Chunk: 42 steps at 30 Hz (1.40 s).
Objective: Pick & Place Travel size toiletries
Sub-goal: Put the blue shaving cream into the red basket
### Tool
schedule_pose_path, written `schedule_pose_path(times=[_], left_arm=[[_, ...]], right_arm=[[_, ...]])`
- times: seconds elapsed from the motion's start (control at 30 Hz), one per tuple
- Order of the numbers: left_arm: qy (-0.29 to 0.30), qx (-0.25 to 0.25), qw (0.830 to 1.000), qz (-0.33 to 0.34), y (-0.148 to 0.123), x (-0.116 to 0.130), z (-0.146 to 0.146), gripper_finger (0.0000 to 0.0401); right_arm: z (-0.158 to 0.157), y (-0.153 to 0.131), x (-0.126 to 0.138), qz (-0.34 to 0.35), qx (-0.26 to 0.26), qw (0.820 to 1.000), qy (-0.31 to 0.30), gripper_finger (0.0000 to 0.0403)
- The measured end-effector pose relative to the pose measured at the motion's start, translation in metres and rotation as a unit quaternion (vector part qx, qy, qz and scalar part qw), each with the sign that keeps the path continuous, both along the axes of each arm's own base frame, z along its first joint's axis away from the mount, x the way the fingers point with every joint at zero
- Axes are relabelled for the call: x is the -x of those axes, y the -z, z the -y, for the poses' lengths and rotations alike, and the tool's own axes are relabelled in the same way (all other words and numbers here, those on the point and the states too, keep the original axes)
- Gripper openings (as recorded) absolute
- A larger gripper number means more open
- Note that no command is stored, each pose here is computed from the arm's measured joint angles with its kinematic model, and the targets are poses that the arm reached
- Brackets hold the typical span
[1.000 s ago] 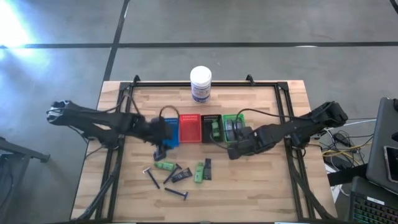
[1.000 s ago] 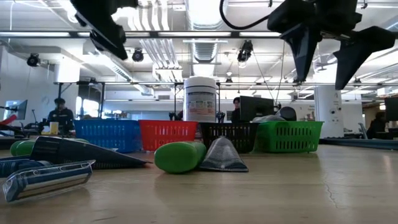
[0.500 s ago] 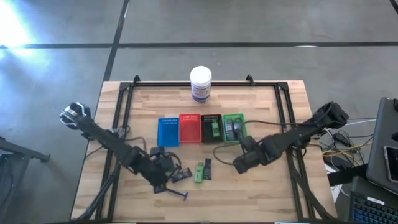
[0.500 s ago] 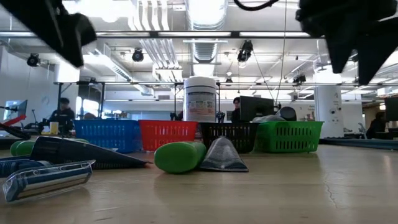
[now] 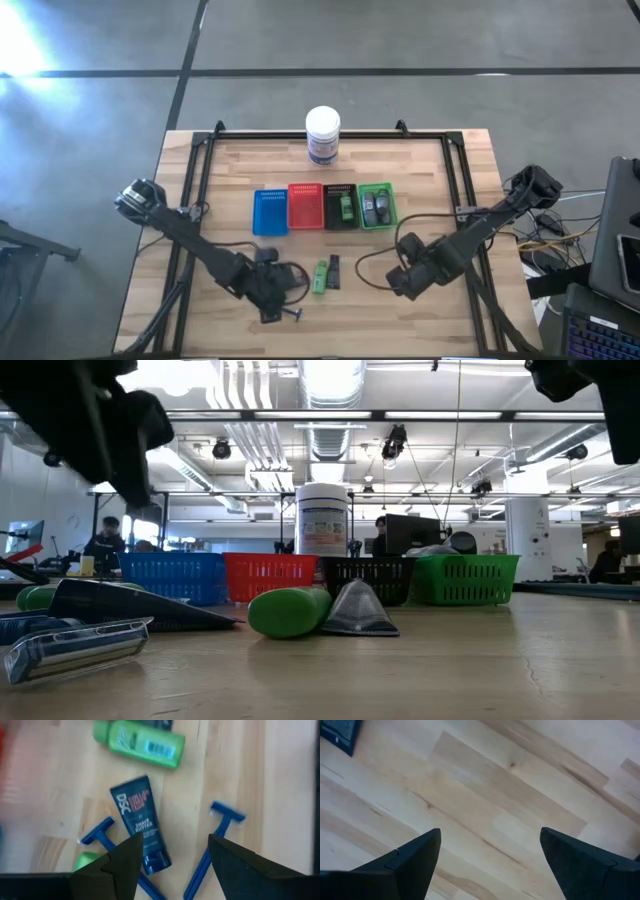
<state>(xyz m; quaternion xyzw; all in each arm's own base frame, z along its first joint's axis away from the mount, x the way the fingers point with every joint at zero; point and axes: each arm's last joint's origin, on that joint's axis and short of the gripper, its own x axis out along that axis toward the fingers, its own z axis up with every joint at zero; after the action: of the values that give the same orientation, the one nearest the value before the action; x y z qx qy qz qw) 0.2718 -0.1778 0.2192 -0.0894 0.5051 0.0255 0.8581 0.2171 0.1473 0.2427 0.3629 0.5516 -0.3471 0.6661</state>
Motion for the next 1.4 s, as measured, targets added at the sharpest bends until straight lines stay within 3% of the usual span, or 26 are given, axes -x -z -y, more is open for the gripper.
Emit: schedule_pose_path(times=[0.23,0.43,0.63,0.97,1.4], left_arm=[[0.022,-0.036,0.998,-0.041,0.026,-0.007,-0.001,0.0236],[0.013,-0.049,0.997,-0.054,0.038,-0.014,-0.006,0.0235],[0.055,-0.027,0.994,-0.086,0.052,-0.022,-0.008,0.0234],[0.005,0.004,0.995,-0.096,0.055,-0.026,-0.013,0.0234],[0.009,-0.005,0.994,-0.109,0.064,-0.027,-0.013,0.0218]], right_arm=[[0.002,0.001,-0.001,0.013,0.02,1.0,0.014,0.0354],[0.003,0.004,0.0,0.011,0.021,0.999,0.031,0.0342],[0.005,0.011,0.003,0.002,0.026,0.999,0.04,0.032],[0.006,0.017,0.005,-0.005,0.027,0.998,0.051,0.0291],[0.006,0.017,0.005,-0.006,0.028,0.998,0.049,0.0273]])
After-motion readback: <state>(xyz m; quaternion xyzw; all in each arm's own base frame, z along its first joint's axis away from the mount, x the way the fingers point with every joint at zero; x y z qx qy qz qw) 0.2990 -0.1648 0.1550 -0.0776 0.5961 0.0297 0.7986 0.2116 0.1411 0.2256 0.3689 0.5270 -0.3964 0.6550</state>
